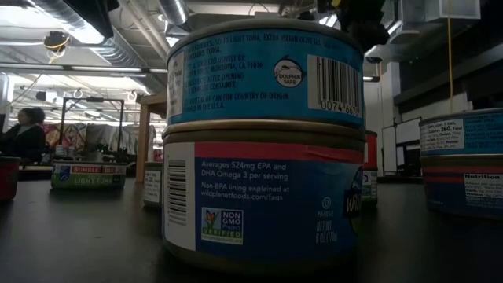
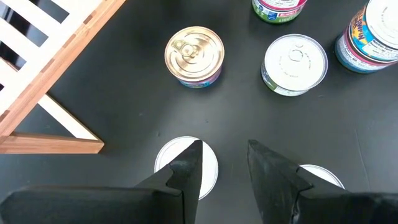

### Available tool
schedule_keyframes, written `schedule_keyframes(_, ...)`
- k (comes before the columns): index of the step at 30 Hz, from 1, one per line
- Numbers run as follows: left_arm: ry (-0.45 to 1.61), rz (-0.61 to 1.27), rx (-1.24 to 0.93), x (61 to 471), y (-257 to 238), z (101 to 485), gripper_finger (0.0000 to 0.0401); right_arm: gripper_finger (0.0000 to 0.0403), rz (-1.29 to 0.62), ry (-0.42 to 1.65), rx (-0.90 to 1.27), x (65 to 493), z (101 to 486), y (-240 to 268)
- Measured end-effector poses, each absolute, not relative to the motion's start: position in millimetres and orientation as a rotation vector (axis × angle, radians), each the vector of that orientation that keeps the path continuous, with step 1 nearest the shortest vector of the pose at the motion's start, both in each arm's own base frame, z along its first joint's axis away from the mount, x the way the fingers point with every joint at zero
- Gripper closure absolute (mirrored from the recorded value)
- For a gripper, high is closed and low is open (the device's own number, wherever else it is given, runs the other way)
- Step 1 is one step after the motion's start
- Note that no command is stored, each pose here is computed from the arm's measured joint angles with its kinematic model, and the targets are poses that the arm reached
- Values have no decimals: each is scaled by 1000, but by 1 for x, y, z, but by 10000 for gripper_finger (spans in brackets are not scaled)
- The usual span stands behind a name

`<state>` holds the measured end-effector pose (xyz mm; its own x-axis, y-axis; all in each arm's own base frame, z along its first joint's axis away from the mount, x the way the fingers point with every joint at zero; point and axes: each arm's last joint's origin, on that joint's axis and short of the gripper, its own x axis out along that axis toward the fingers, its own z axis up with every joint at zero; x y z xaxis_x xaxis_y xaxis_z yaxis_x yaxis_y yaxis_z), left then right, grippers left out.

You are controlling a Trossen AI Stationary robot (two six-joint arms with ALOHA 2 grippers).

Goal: Stack canned seafood by type on shelf
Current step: Stack the blue and pink tuna can on top of the blue and pink tuna can on the shelf, then put the blue and pink tuna can can on the shelf

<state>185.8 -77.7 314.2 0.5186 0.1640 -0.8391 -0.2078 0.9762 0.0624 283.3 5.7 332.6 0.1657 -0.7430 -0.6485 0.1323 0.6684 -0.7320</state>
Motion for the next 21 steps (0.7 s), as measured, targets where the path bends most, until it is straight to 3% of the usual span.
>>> schedule_keyframes(13,990,220,-56,187,-78,315,281,104,-520,1221,-436,284,364,10)
schedule_keyframes(21,839,138,-71,202,-86,323,281,104,-354,1107,-238,286,394,16)
